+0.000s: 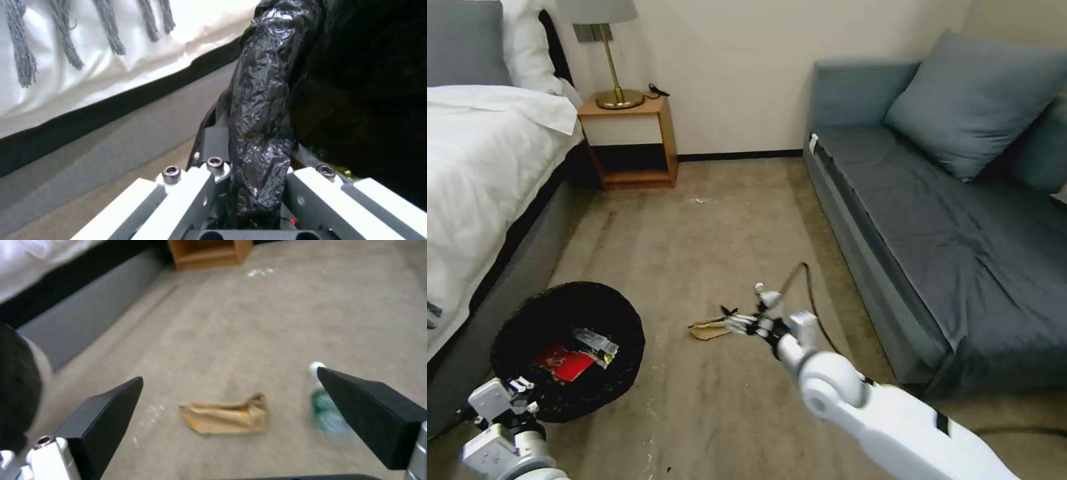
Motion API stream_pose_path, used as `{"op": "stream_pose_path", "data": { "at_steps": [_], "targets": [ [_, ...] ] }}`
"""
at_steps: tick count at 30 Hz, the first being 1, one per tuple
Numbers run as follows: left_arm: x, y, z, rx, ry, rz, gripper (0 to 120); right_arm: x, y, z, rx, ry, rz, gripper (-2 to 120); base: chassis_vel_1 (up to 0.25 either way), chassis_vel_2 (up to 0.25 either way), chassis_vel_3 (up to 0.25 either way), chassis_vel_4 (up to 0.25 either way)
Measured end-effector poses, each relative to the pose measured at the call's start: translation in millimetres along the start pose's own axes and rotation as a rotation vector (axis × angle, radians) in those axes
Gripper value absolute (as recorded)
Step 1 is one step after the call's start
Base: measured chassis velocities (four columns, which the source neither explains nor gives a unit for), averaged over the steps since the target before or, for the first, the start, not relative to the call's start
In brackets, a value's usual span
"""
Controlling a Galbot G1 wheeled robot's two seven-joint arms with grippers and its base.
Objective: Pick up the trash bin, then pick up the garbage on the floor and place it into the trash bin.
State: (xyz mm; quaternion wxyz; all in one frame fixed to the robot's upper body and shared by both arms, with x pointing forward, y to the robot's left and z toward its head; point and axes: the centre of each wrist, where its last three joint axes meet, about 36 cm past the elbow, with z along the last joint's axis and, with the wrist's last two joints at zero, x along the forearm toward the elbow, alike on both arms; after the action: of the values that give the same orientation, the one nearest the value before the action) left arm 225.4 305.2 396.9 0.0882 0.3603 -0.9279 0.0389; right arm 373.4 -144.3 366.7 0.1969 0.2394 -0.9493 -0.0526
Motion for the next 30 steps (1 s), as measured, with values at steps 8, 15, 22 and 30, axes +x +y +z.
{"op": "stream_pose_path", "data": {
  "at_steps": [8,15,22,30],
  "targets": [
    [-0.7,2.4,6.7,-0.010,-0.006,-0.008,3,5.5,-8.1,11.2,0.012,-0.008,0.031,100,0.000,0.000,0.000,0.000],
    [-2.2,6.7,10.2,-0.013,-0.013,-0.015,3,-2.0,-7.5,22.8,0.004,-0.036,0.032,100,0.000,0.000,0.000,0.000],
    [-3.9,9.5,12.8,-0.016,-0.015,-0.022,3,-4.9,-4.9,30.6,0.003,-0.042,0.034,100,0.000,0.000,0.000,0.000],
    [-4.9,10.3,13.8,-0.016,-0.012,-0.027,3,-5.8,-2.8,35.7,0.008,-0.052,0.037,100,0.000,0.000,0.000,0.000]
  ]
}}
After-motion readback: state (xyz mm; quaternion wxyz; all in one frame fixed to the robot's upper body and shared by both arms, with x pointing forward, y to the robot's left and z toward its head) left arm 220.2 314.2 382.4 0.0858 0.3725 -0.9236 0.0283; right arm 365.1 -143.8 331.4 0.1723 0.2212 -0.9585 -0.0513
